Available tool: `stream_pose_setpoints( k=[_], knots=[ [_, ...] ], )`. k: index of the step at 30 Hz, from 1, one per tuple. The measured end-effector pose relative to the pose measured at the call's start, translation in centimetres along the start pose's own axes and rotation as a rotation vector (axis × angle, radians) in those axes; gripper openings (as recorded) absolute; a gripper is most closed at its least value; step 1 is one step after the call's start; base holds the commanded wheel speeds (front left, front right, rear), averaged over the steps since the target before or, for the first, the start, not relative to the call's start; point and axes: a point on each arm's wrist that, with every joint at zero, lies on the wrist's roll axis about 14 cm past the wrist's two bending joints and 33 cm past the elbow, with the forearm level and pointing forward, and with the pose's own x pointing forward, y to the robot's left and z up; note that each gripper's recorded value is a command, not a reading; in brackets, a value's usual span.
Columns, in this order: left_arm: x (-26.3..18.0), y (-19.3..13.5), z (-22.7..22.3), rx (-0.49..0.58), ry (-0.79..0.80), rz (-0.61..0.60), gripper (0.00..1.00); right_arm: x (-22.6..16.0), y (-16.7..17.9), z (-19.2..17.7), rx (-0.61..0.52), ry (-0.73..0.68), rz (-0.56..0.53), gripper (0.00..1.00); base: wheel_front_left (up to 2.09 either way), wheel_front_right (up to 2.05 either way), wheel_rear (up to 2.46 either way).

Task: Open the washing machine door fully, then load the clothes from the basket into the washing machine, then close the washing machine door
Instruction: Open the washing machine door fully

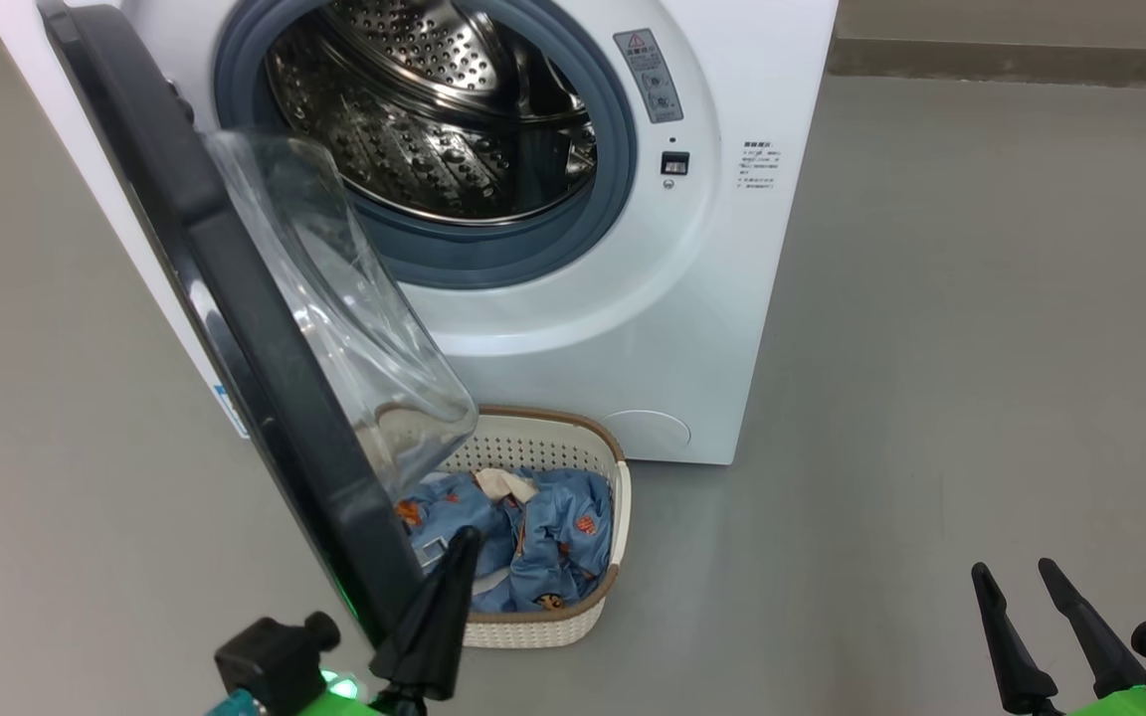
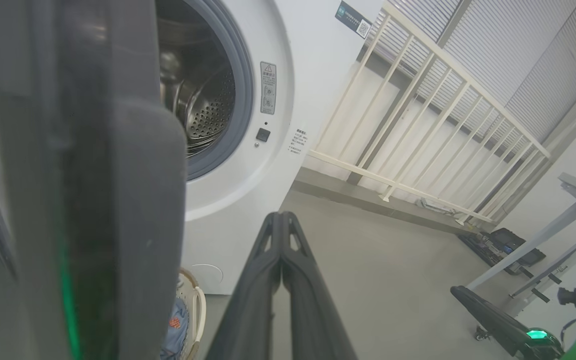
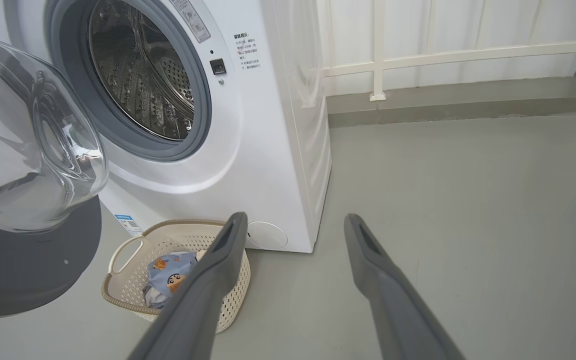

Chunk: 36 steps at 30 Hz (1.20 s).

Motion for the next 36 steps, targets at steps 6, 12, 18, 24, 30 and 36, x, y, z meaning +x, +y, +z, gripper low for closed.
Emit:
stream_pose_setpoints(
  k=[6,12,18,24,30,36],
  knots=[
    [-0.2,2.4,-0.7,-0.011,0.017,0.075,0.00,0.2,0.2,-0.1,0.000,0.003,0.007,1.00,0.00,0.00,0.00],
    [-0.7,4.6,-0.7,-0.013,0.016,0.146,0.00,0.8,0.8,-0.1,0.000,0.002,0.027,1.00,0.00,0.00,0.00],
    [-1.2,5.3,-0.5,-0.016,0.007,0.169,0.00,1.6,1.8,-0.1,-0.007,0.004,0.059,1.00,0.00,0.00,0.00],
    [-1.8,6.0,-0.1,-0.011,-0.012,0.196,0.00,2.4,2.9,-0.4,-0.006,0.011,0.095,1.00,0.00,0.00,0.00],
    [-2.9,7.4,0.9,0.011,-0.039,0.250,0.00,3.2,4.2,-0.7,-0.007,0.020,0.133,1.00,0.00,0.00,0.00],
    [-4.7,9.3,2.5,0.055,-0.071,0.335,0.00,4.1,5.6,-1.0,-0.007,0.030,0.176,1.00,0.00,0.00,0.00]
  ],
)
